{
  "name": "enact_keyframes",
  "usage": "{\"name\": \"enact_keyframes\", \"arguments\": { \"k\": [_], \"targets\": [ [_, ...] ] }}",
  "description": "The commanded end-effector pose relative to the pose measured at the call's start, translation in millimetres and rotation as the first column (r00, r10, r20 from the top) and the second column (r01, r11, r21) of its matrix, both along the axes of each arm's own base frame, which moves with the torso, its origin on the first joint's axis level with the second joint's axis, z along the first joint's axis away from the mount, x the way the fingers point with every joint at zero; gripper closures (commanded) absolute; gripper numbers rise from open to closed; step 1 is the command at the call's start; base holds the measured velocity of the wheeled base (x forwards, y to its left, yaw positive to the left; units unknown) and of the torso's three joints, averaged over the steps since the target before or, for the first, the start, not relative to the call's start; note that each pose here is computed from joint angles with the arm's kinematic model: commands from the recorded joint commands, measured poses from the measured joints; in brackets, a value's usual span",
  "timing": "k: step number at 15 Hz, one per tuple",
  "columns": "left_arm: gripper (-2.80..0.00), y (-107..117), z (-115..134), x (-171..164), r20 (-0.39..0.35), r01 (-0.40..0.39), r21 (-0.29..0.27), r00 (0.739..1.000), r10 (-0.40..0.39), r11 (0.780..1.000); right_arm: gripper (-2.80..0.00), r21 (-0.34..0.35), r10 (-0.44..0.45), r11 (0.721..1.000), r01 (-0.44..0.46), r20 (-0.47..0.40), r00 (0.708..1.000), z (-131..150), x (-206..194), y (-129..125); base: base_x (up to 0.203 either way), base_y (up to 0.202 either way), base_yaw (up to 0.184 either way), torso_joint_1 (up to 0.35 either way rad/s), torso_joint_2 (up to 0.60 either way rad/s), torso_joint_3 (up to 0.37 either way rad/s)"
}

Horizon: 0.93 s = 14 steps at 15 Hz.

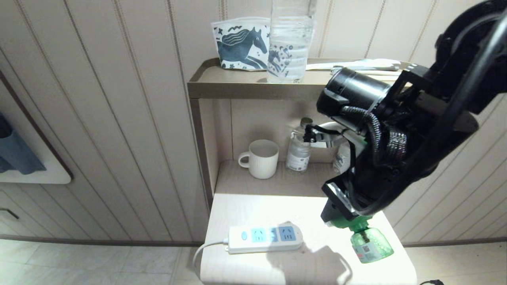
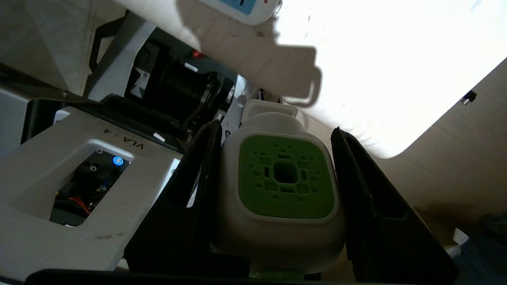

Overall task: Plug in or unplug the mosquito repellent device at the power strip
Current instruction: Insert the plug into the socket

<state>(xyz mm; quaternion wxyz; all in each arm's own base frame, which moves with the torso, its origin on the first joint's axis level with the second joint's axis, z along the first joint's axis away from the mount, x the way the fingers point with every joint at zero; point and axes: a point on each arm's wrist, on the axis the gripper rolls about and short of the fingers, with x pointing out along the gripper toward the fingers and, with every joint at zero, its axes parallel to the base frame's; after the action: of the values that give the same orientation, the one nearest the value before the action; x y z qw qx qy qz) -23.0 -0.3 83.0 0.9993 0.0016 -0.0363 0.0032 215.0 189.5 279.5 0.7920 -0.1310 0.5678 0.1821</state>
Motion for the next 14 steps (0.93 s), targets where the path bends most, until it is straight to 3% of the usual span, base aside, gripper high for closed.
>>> {"name": "enact_keyframes", "arguments": {
  "k": [1,9,14],
  "targets": [
    [0.0,0.0,0.1,0.0,0.001,0.0,0.0,1.0,0.0,1.0,0.0,-0.046,0.013,0.999,-0.016,-0.052,0.999,-18.4,8.5,13.9,0.0,0.0,0.0,0.246,-0.54,-0.299],
    [0.0,0.0,0.1,0.0,0.001,0.0,0.0,1.0,0.0,1.0,0.0,-0.099,0.021,0.995,-0.033,-0.112,0.993,-49.0,25.6,34.8,0.0,0.0,0.0,0.262,-0.57,-0.293],
    [0.0,0.0,0.1,0.0,0.001,0.0,0.0,1.0,0.0,1.0,0.0,-0.166,-0.015,0.986,-0.023,-0.227,0.974,-96.9,45.4,54.9,0.0,0.0,0.0,0.011,-0.03,-0.009]
  ]
}}
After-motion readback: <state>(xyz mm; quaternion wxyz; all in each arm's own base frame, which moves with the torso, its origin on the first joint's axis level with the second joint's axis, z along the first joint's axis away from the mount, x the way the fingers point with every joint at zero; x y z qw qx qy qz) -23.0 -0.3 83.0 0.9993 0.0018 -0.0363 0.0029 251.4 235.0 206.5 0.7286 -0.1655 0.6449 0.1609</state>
